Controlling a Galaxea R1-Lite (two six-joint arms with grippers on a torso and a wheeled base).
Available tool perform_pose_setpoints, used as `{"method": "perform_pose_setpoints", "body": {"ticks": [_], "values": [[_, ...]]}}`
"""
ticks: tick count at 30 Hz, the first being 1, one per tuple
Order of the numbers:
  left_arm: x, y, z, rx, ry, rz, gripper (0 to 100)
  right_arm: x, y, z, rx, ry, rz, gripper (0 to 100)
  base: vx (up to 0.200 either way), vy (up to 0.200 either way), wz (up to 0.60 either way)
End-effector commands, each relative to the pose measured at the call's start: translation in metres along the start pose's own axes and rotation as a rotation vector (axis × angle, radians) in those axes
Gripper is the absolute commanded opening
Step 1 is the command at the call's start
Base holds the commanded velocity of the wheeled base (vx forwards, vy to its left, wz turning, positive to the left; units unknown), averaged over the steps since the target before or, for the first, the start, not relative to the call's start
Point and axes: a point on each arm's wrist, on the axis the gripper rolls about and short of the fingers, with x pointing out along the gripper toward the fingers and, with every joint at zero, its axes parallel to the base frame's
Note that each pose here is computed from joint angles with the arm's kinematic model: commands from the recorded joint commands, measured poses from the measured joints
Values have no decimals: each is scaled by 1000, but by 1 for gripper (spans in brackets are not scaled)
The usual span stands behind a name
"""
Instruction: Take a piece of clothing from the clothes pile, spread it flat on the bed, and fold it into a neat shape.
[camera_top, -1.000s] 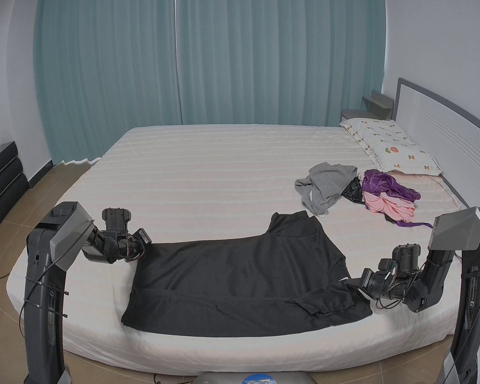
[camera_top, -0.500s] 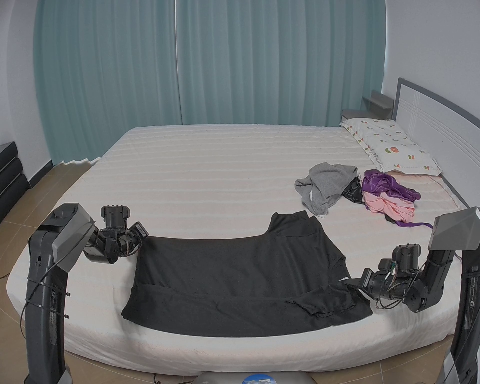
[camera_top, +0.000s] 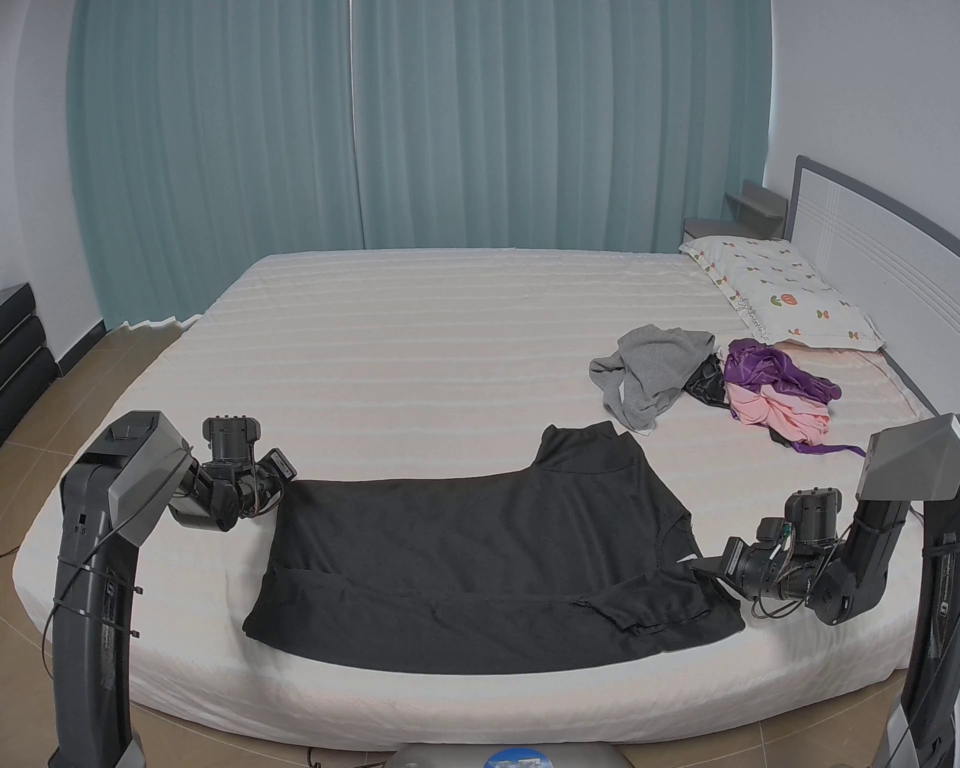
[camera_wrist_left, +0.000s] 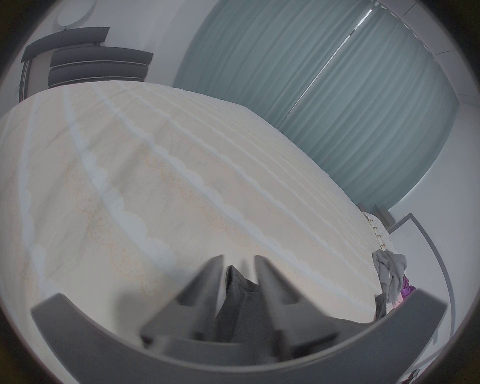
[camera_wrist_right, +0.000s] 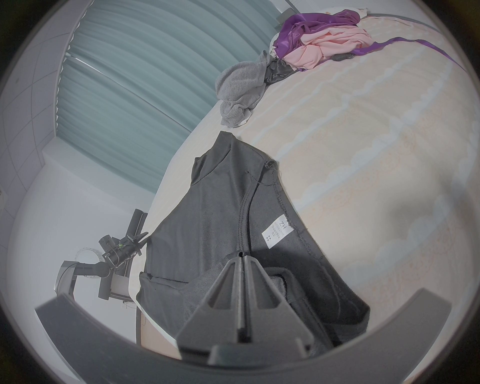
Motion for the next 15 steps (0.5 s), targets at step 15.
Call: {"method": "perform_pose_setpoints", "body": {"ticks": [15], "values": [[-130, 2, -1, -143, 222, -73, 100, -1, 1, 0, 0, 3, 5, 0, 0, 0, 0]]}}
